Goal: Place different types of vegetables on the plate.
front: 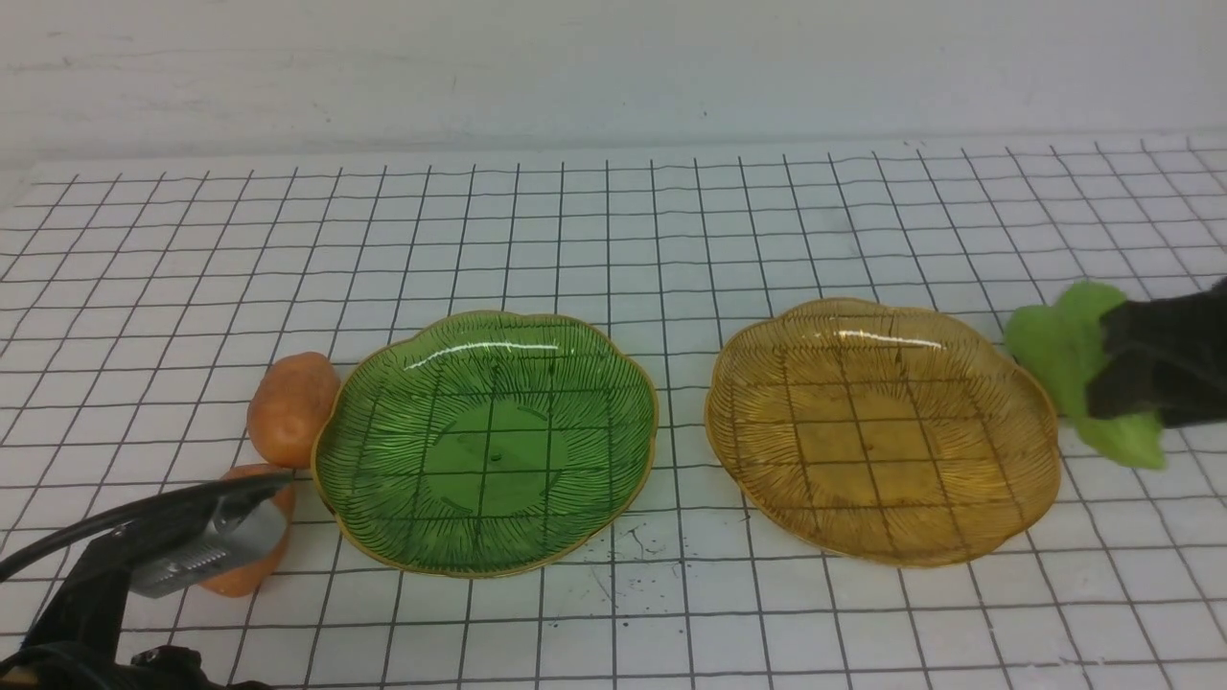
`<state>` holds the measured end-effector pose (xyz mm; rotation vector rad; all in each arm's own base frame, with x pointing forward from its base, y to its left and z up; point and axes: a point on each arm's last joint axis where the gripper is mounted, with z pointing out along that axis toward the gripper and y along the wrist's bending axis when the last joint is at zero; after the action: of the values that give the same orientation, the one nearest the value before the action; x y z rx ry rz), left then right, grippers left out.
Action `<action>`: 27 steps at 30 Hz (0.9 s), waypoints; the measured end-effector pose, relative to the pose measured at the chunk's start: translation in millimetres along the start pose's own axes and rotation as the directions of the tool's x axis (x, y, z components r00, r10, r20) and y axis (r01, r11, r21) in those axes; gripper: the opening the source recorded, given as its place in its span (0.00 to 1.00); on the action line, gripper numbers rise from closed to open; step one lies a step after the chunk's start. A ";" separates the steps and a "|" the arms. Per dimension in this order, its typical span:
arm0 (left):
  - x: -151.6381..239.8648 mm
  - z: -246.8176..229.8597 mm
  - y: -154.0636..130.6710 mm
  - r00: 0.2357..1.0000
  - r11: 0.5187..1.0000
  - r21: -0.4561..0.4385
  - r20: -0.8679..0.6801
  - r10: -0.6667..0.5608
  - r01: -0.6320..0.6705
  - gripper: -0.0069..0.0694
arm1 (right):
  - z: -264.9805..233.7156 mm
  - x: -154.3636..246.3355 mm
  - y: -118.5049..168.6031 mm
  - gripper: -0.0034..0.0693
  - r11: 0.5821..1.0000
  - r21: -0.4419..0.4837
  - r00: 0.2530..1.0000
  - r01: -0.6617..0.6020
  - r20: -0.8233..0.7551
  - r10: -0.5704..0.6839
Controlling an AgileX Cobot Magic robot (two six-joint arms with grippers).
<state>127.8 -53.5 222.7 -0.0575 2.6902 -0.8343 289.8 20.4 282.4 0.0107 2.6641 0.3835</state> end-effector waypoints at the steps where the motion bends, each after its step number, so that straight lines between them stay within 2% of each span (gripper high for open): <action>1: 0.0 0.0 0.0 1.000 1.000 0.000 0.000 0.000 0.000 0.11 | 7.2 -2.2 4.5 0.46 0.999 -0.039 1.000 0.021 0.011 -0.020; 5: 0.1 0.0 0.0 1.000 1.000 0.000 -0.001 0.000 0.000 0.11 | 33.1 -10.0 15.7 0.46 0.993 -0.087 0.996 0.079 0.047 -0.075; 9: 0.1 0.0 0.0 1.000 1.000 0.000 -0.001 0.000 0.000 0.11 | 52.1 -16.4 15.3 0.46 0.993 -0.067 0.992 0.097 0.084 -0.092; 12: 0.3 0.0 -0.1 1.000 1.000 0.001 -0.003 0.000 0.000 0.11 | 59.8 -17.7 12.7 0.51 0.994 -0.054 0.992 0.096 0.085 -0.092; 19: 0.7 0.0 -0.2 1.000 1.000 0.002 -0.007 0.000 0.000 0.11 | 61.7 -22.9 9.2 0.93 0.987 -0.003 0.983 0.162 0.085 -0.161; 21: 0.7 0.0 -0.2 1.000 1.000 0.002 -0.007 0.000 0.000 0.11 | 56.9 -30.0 9.8 0.97 0.981 0.017 0.976 0.191 0.107 -0.192; 23: 0.7 0.0 -0.2 1.000 1.000 0.002 -0.007 0.000 0.000 0.11 | 54.0 -34.1 9.9 0.99 0.978 0.031 0.971 0.205 0.119 -0.208; 27: 0.7 0.0 -0.2 1.000 1.000 0.002 -0.007 0.000 0.000 0.11 | 48.8 -57.5 1.5 1.00 0.971 0.117 0.960 0.209 0.165 -0.226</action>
<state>127.1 -53.8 222.6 -0.0541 2.6958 -0.8392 362.5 30.9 265.4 -0.2075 2.4726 0.1699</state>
